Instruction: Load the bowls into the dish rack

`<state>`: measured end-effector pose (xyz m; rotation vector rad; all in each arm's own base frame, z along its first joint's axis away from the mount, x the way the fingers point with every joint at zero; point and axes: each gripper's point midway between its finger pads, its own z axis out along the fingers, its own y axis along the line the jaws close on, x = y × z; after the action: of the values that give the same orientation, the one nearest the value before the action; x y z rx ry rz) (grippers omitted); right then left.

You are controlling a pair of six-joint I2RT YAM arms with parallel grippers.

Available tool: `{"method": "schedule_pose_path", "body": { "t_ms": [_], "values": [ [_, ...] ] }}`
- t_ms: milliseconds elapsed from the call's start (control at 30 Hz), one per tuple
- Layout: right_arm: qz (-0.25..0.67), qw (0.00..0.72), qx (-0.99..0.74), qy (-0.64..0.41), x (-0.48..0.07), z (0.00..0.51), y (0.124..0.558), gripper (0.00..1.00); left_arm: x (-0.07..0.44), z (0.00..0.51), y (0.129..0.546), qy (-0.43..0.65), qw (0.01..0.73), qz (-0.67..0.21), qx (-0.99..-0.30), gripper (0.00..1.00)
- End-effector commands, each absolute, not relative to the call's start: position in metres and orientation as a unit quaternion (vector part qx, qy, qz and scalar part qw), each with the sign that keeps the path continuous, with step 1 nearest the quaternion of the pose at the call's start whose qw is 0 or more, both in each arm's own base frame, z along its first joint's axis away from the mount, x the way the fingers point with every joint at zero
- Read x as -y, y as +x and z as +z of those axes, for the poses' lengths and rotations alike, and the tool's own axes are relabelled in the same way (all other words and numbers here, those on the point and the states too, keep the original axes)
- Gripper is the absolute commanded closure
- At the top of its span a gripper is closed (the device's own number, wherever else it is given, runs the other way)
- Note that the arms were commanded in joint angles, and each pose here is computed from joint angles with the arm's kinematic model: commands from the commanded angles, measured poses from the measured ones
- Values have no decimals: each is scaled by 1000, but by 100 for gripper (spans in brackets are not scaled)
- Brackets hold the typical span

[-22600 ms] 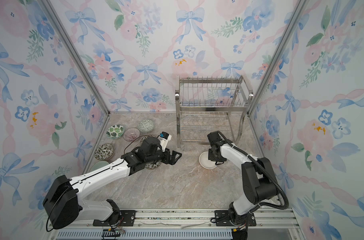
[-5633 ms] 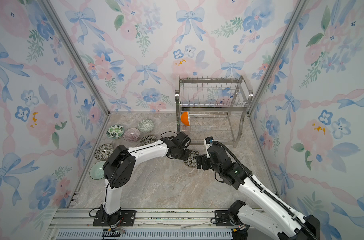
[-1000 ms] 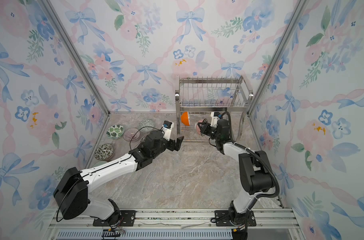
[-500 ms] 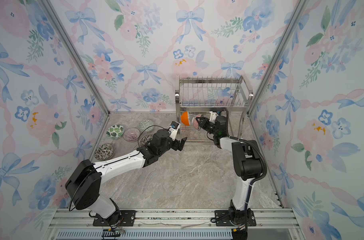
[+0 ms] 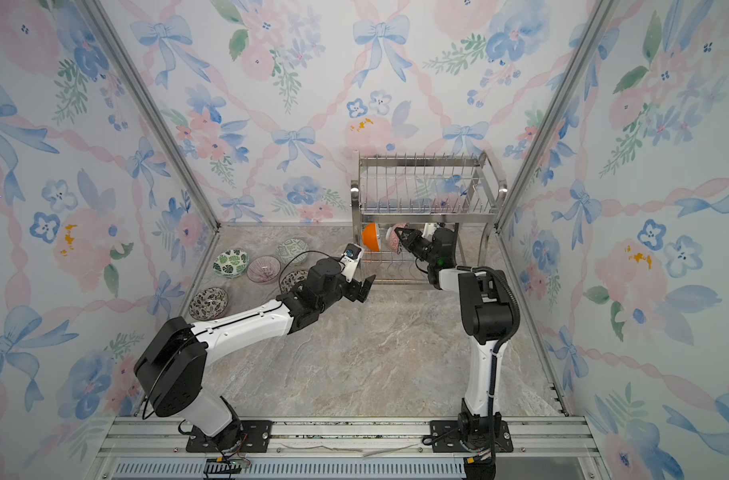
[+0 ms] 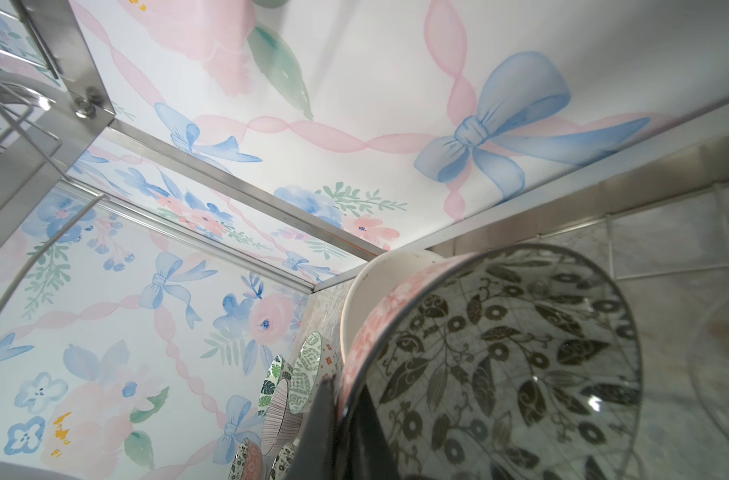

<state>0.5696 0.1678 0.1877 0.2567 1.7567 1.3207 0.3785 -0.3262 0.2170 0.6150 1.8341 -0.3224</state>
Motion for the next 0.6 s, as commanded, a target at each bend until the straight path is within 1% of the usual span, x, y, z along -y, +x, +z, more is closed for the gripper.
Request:
{"method": "schedule_pose_path", "body": {
  "t_ms": [0, 200, 567],
  "values": [
    [568, 476, -668, 68, -171, 222, 580, 100, 331, 224, 378, 268, 565, -137, -768, 2],
    [604, 463, -645, 69, -180, 219, 591, 100, 331, 223, 378, 269, 563, -137, -769, 2],
    [629, 448, -633, 52, -200, 217, 594, 100, 328, 227, 378, 269, 568, -129, -767, 2]
  ]
}}
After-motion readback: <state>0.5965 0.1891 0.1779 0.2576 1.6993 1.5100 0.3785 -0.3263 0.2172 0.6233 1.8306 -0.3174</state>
